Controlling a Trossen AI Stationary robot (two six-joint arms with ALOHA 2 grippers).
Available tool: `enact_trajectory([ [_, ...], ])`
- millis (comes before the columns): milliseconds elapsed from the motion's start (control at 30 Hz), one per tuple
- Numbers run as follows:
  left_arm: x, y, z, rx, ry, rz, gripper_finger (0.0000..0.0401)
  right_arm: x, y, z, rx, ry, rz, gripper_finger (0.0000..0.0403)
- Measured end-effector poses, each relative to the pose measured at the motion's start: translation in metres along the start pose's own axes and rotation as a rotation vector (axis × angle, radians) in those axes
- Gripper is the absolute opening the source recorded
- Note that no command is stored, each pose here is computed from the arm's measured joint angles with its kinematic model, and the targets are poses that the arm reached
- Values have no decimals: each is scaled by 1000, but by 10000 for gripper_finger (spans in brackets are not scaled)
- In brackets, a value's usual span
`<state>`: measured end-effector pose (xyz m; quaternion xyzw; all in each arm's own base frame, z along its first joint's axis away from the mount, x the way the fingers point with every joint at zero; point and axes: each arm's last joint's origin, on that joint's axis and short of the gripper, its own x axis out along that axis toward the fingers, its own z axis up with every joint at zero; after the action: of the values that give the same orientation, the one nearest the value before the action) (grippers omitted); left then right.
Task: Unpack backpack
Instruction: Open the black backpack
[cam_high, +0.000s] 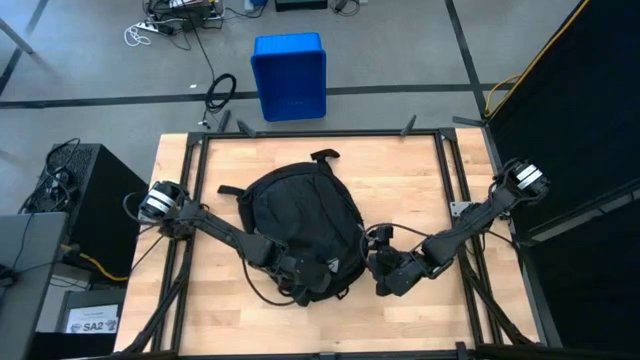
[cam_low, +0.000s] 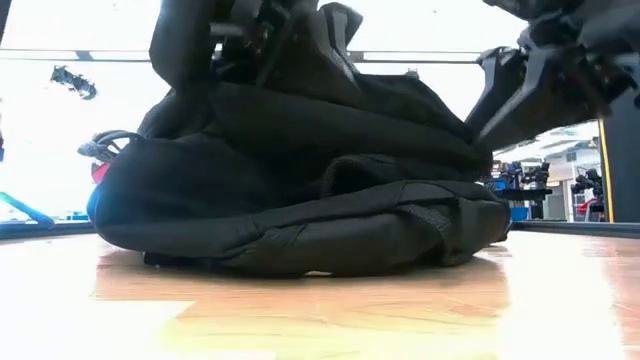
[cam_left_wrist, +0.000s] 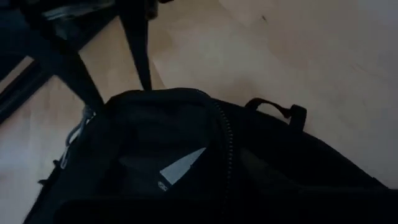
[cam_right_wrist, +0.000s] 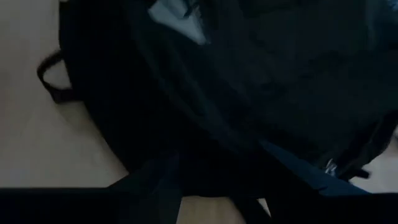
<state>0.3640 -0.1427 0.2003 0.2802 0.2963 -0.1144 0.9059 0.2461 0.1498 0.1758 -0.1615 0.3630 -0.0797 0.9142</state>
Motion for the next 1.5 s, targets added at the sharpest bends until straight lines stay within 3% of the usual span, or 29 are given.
enact_trajectory([
  [300,-30,10,-24,-80,-116,130,0,2,0,2,10,-20,-19,166],
  [600,-58,18,-19,-209,-223,271,0,1,3,12,-14,-104,8,174],
  [933,-59,20,-16,-224,-252,308,0,45,-5,-1,-20,18,-46,163],
  [1067,-66,26,-15,-251,-223,421,0,55,-4,-6,-23,63,14,129],
  [1267,-89,38,-15,-280,-169,556,0,53,0,-8,14,74,43,20],
  [1500,-116,56,-22,-310,-88,691,0,49,8,-9,42,80,97,3],
])
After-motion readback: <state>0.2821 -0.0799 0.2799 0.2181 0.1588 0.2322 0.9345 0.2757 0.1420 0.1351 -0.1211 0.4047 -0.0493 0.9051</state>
